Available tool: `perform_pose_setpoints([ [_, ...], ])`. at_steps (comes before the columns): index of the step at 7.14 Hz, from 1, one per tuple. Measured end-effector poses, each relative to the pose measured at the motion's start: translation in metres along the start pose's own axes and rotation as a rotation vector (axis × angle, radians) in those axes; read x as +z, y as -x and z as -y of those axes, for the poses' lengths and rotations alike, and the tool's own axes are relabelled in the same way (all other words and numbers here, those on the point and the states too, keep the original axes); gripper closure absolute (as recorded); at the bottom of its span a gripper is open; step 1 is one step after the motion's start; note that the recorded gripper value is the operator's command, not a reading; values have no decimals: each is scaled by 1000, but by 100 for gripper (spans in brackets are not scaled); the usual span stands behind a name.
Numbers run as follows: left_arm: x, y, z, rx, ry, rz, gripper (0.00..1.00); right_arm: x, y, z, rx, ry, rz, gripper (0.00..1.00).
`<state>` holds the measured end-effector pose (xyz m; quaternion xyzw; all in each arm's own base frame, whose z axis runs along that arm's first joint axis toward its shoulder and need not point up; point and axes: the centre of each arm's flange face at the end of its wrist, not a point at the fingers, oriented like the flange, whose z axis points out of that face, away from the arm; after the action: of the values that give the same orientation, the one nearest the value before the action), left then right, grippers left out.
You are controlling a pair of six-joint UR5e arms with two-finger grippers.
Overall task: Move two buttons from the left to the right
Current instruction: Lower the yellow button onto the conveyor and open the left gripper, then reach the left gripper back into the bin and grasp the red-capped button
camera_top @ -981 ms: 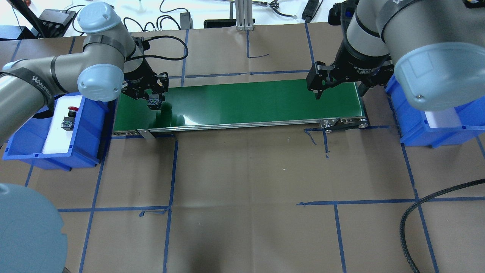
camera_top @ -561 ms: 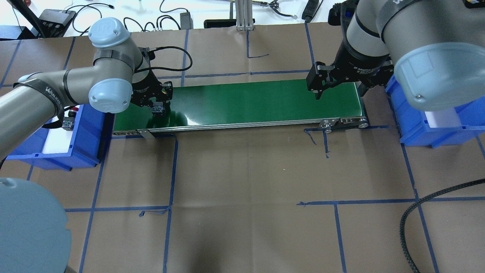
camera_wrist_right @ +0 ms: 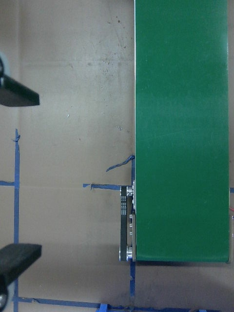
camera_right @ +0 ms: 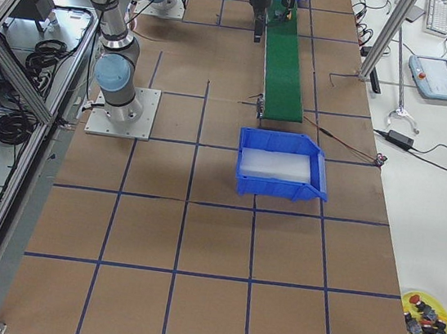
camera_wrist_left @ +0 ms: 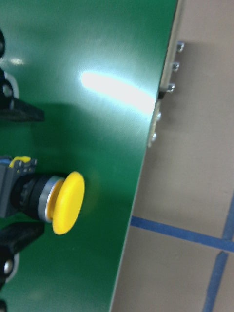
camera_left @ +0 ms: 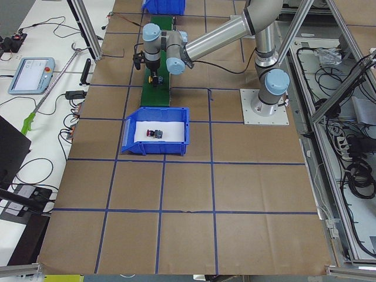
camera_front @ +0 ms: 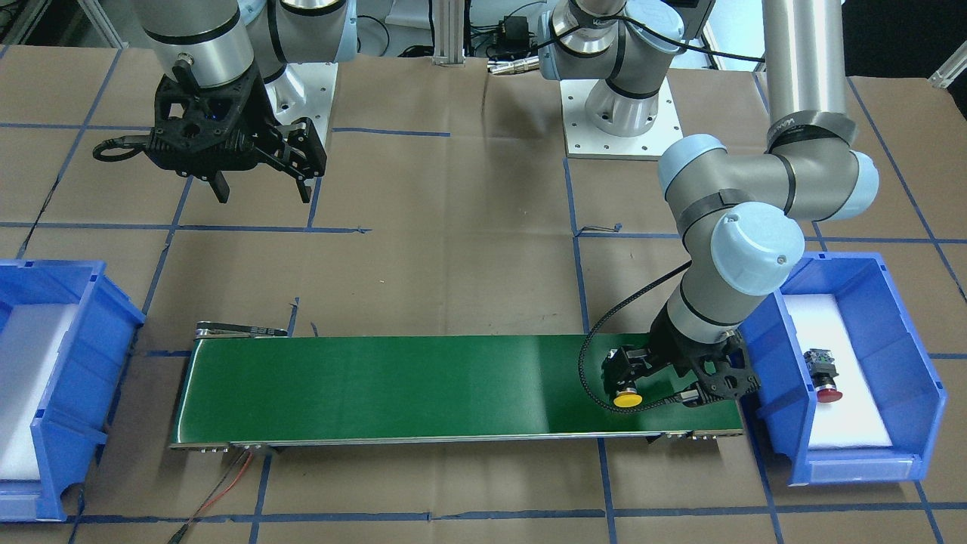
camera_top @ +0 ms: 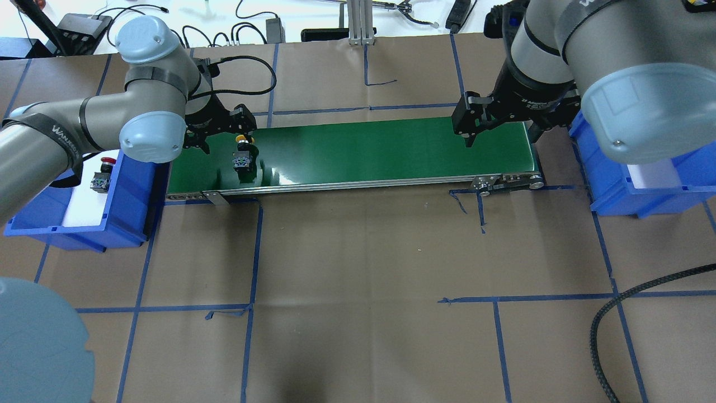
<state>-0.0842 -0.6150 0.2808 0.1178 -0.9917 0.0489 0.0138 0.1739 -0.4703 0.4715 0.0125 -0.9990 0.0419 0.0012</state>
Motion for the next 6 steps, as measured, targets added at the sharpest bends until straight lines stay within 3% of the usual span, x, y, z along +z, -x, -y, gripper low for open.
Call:
perform_pose_setpoints([
  [4,-124,8,-16,0,36,3,1,0,0,0,0,0,-1,0],
  [6,-143,25,-12,41,46,6,1,-1,0,0,1,-1,-1,0],
])
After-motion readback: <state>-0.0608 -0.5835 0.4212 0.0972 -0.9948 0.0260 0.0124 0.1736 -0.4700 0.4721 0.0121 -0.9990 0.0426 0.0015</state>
